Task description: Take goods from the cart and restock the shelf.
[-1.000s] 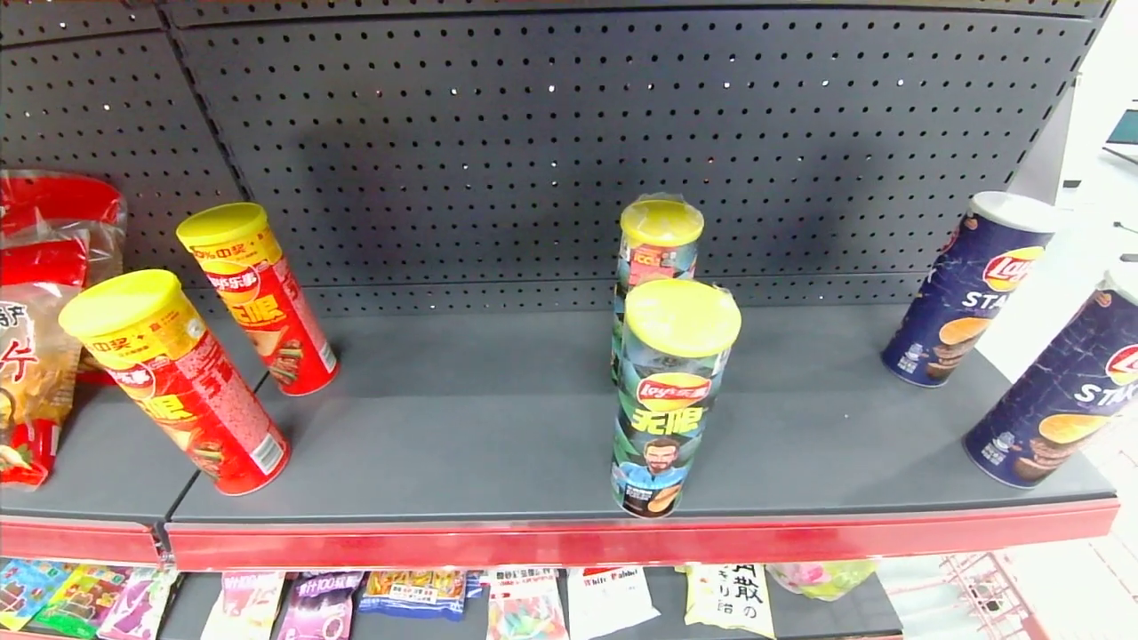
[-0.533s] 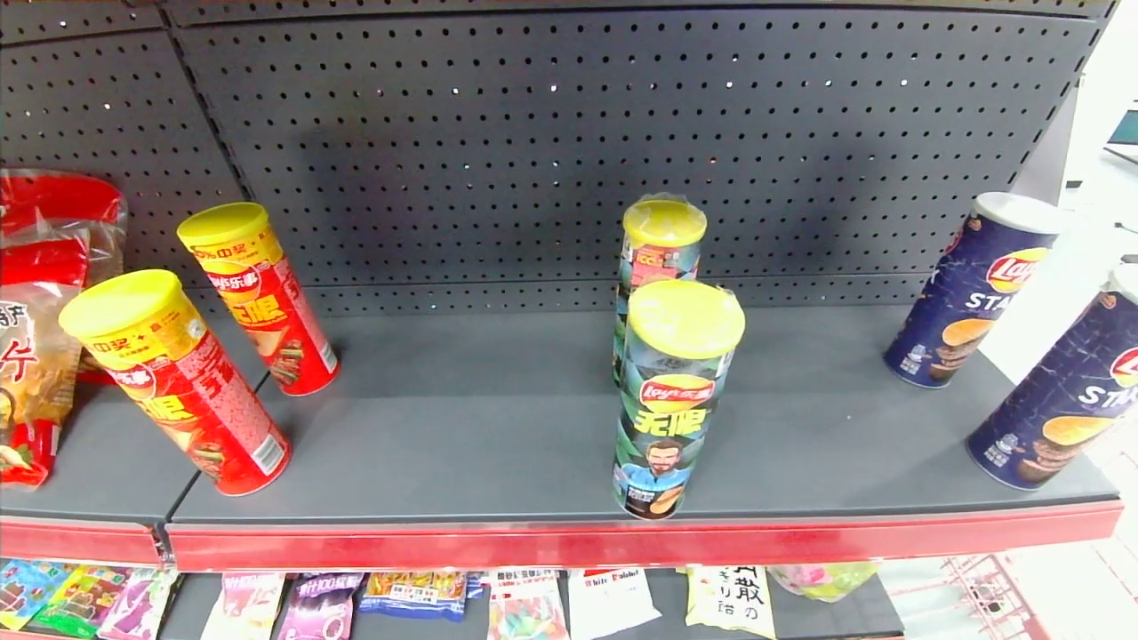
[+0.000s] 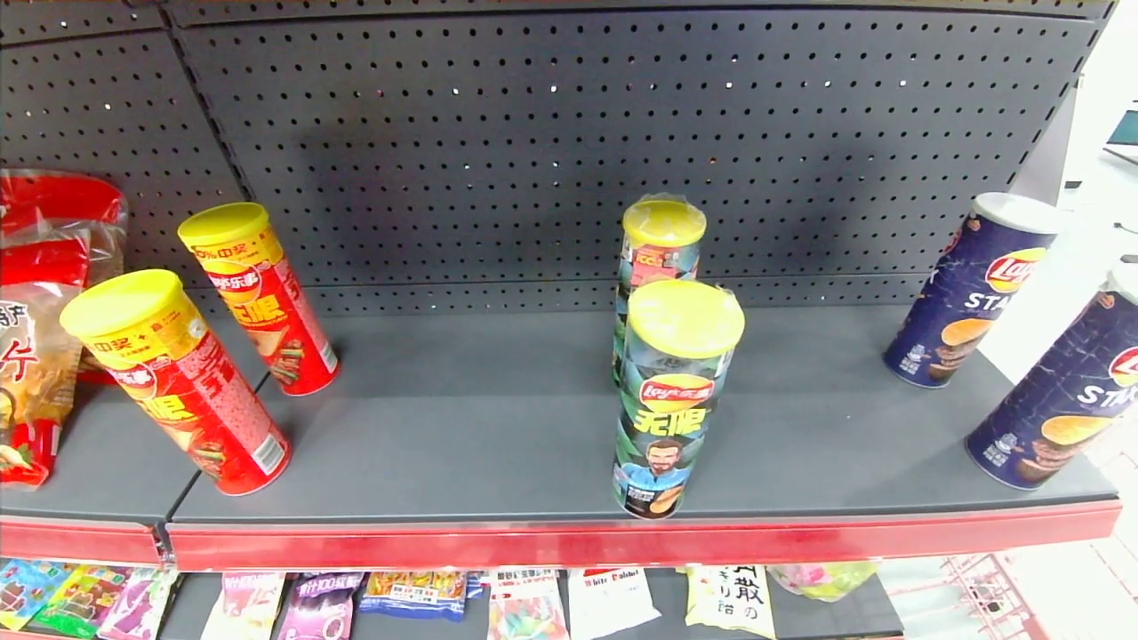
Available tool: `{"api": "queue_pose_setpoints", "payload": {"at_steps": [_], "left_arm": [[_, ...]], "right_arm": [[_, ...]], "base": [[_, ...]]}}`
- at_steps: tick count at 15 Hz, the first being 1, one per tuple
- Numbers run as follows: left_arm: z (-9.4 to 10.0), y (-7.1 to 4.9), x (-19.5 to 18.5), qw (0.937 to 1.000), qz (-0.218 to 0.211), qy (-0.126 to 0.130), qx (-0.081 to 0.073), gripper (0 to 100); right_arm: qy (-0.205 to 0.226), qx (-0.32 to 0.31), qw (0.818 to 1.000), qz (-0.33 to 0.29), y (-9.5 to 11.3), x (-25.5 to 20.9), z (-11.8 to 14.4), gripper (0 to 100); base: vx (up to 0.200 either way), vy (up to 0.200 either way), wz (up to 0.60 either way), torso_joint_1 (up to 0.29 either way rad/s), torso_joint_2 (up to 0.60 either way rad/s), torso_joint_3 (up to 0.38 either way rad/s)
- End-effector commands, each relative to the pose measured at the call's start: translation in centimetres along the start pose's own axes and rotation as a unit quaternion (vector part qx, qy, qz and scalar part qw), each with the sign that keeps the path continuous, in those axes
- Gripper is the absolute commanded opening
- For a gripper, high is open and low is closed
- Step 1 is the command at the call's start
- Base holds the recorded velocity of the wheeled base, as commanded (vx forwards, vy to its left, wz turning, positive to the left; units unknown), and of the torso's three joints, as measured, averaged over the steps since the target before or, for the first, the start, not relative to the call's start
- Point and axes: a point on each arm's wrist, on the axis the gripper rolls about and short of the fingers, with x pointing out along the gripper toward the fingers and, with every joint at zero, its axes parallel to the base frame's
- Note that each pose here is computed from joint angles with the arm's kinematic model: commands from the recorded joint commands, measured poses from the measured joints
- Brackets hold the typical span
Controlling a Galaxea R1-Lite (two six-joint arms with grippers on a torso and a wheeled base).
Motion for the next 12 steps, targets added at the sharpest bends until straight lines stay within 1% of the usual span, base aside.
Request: {"api": "queue_pose_setpoints", "payload": {"at_steps": [1, 2, 3, 4, 6, 9, 12], "left_arm": [[0.0, 0.0, 0.0, 1.0, 0.0, 0.001, 0.0, 100], [0.0, 0.0, 0.0, 1.0, 0.0, 0.001, 0.0, 100], [0.0, 0.0, 0.0, 1.0, 0.0, 0.001, 0.0, 100], [0.0, 0.0, 0.0, 1.0, 0.0, 0.001, 0.0, 100], [0.0, 0.0, 0.0, 1.0, 0.0, 0.001, 0.0, 100], [0.0, 0.0, 0.0, 1.0, 0.0, 0.001, 0.0, 100], [0.0, 0.0, 0.0, 1.0, 0.0, 0.001, 0.0, 100]], "right_arm": [[0.185, 0.027, 0.978, 0.094, 2.1, 10.7, 5.0, 100], [0.216, 0.031, 0.973, 0.081, 2.4, 12.8, 4.4, 100], [0.241, 0.026, 0.966, 0.088, 3.1, 15.4, 3.5, 100], [0.253, 0.019, 0.962, 0.099, 3.9, 17.1, 2.7, 100], [0.266, 0.001, 0.957, 0.118, 5.5, 19.1, 1.6, 100], [0.3, -0.024, 0.944, 0.133, 6.8, 20.6, -0.1, 100], [0.316, -0.034, 0.938, 0.136, 7.7, 21.9, -1.0, 100]], "base": [[0.0, 0.0, 0.0, 0.0, 0.0, 0.0], [0.0, 0.0, 0.0, 0.0, 0.0, 0.0], [0.0, 0.0, 0.0, 0.0, 0.0, 0.0], [0.0, 0.0, 0.0, 0.0, 0.0, 0.0], [0.0, 0.0, 0.0, 0.0, 0.0, 0.0], [0.0, 0.0, 0.0, 0.0, 0.0, 0.0], [0.0, 0.0, 0.0, 0.0, 0.0, 0.0]]}}
